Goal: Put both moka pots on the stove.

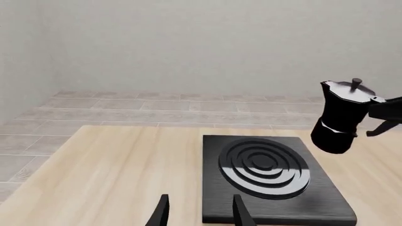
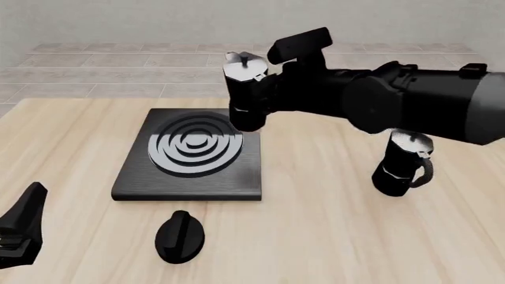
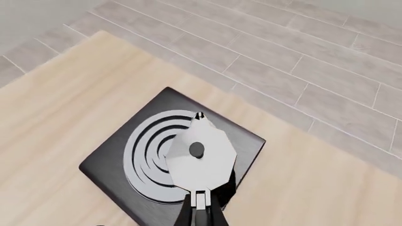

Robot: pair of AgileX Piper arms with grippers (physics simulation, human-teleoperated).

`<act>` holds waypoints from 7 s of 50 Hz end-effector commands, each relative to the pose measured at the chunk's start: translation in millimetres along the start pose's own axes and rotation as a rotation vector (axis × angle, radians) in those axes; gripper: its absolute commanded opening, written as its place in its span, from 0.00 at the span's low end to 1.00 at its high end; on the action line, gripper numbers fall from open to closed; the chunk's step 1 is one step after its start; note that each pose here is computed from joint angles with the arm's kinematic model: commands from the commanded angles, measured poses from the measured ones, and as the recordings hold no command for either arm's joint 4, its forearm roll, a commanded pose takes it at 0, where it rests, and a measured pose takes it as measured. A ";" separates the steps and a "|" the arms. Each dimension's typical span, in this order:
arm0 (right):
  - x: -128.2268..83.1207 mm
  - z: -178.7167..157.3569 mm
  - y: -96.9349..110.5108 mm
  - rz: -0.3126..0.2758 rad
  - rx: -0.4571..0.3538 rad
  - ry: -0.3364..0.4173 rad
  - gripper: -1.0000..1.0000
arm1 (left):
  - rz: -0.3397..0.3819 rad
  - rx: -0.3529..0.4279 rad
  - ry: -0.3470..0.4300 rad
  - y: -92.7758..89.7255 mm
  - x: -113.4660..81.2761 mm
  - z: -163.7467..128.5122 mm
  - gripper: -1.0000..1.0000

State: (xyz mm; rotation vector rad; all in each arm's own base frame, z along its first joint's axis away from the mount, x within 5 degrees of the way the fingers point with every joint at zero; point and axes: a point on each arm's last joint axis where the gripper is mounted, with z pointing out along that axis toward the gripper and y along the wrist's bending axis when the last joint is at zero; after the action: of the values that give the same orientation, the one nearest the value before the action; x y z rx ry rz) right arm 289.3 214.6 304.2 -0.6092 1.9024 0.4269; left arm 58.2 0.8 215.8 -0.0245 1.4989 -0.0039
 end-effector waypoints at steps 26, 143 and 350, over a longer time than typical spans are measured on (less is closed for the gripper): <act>-43.5 53.4 45.4 -0.025 -0.099 -0.088 0.00 | 0.007 0.003 -0.009 -0.2 -1.8 -2.2 1.00; -6.1 157.2 87.0 0.004 -0.156 -0.001 0.00 | 0.006 -0.008 -0.018 0.4 -1.4 -2.6 1.00; 118.5 -194.1 -72.6 0.244 0.447 -0.253 1.00 | 0.038 0.010 -0.024 -0.6 -1.6 -2.6 1.00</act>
State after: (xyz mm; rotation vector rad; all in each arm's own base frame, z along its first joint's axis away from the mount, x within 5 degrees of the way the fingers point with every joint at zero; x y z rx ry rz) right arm 154.3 36.3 284.4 -0.0988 1.7272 0.2567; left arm 55.6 0.2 216.8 0.0127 1.4751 0.0195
